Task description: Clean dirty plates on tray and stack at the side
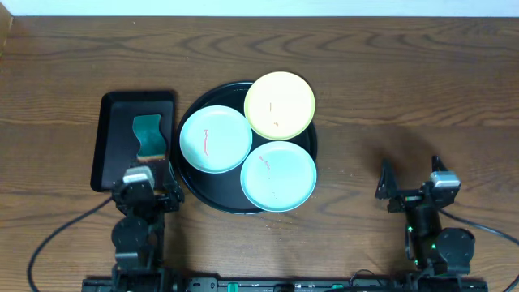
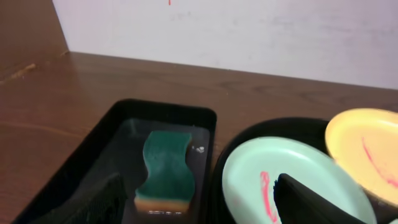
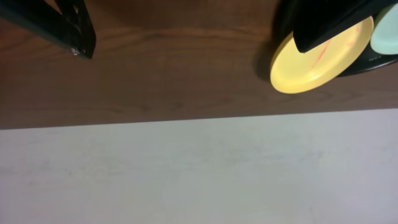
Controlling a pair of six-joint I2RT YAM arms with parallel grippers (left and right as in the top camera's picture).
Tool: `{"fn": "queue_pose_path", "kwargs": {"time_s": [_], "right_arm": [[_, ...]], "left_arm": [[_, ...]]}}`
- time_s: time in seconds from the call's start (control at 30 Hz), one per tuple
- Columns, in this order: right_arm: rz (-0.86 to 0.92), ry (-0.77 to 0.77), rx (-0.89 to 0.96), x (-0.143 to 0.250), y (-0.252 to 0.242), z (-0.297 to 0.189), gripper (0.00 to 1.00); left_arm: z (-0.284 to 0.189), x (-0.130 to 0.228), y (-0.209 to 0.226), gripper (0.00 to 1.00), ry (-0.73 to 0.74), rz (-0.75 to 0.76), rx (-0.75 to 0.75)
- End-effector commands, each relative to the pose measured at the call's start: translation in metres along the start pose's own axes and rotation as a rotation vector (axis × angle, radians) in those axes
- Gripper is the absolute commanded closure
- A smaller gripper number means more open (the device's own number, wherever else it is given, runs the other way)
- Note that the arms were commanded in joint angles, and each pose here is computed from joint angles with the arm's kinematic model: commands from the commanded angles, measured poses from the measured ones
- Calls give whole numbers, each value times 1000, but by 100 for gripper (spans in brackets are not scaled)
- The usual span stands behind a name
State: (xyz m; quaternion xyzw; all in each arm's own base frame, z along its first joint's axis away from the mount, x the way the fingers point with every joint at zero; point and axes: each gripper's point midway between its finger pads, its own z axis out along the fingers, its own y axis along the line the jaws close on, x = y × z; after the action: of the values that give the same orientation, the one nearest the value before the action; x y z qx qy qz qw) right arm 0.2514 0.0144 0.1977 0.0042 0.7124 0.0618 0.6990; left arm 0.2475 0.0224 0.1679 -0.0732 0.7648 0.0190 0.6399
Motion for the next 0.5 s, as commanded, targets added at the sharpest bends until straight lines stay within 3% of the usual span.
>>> {"fn": "queue_pose_path", "kwargs": {"time_s": [0.0, 0.27, 0.47], "right_arm": [[-40, -20, 5, -35, 1, 4, 1], [-39, 66, -67, -90, 16, 44, 1], [0, 265, -159, -104, 32, 85, 1]], "left_arm": [[-3, -42, -3, 23, -26, -4, -1], [14, -82, -13, 23, 162, 12, 8], [28, -104, -16, 23, 378, 32, -12]]}}
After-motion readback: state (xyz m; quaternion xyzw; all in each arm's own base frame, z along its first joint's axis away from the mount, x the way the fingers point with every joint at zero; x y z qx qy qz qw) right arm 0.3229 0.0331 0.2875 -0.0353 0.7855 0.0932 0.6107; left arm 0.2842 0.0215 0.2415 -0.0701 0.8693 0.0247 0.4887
